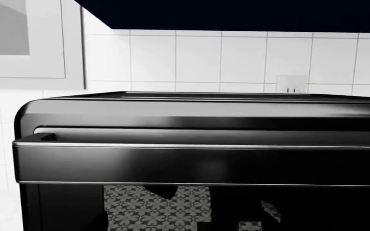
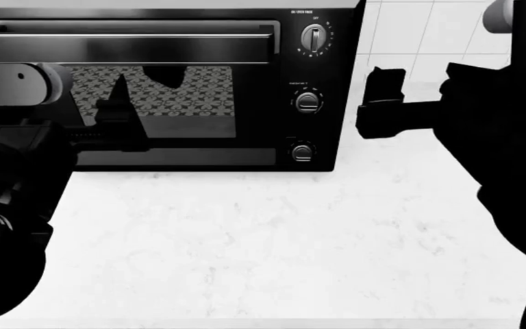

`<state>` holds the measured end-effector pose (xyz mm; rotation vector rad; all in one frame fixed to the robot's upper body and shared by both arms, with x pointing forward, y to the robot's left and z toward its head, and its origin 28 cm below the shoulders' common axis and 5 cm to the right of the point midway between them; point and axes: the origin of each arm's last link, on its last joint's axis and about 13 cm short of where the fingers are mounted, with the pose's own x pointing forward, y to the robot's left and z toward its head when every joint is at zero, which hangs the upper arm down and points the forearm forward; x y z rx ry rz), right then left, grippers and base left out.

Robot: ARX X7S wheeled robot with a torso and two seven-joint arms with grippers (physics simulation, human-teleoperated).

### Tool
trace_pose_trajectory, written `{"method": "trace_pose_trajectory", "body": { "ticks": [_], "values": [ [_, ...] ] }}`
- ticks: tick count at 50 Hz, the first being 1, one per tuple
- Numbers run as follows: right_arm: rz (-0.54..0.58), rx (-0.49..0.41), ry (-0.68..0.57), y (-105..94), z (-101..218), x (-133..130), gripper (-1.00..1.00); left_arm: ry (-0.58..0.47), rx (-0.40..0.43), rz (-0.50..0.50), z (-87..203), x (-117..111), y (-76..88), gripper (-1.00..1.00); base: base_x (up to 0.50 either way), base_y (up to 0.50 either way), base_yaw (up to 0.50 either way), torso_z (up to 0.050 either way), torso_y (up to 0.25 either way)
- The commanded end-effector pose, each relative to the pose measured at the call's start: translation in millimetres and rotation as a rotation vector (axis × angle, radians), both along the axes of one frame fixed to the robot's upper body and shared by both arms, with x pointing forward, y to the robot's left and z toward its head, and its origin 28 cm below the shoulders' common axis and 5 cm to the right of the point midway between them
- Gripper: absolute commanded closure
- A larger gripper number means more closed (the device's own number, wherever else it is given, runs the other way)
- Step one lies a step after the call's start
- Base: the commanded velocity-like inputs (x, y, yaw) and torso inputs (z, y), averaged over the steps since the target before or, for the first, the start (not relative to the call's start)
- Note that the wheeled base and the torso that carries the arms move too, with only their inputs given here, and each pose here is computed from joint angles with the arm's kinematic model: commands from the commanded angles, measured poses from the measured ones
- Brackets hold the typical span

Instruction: Turn on the toaster oven by setting the timer.

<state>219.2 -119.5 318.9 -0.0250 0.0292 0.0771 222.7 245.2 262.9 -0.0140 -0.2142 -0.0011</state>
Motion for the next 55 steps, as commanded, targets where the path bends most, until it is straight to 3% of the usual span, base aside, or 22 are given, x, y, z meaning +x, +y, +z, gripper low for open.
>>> {"method": "trace_pose_trajectory", "body": {
  "ticks": [1, 27, 55],
  "values": [
    [0.017, -0.044, -0.007, 9.3, 8.6, -3.0, -1.00, 0.001, -0.003, 0.000, -0.1, -0.4, 0.0, -1.00, 0.00, 0.00, 0.00, 0.000, 0.000],
    [0.039, -0.023, 0.043, 30.9, 14.8, 4.9, -1.00, 0.004, -0.013, 0.001, -0.5, -0.4, 0.7, -1.00, 0.00, 0.00, 0.00, 0.000, 0.000],
    [-0.041, -0.002, 0.072, 54.2, 22.3, 16.3, -1.00, 0.012, -0.023, 0.000, -3.9, -3.1, 0.9, -1.00, 0.00, 0.00, 0.00, 0.000, 0.000]
  ]
}}
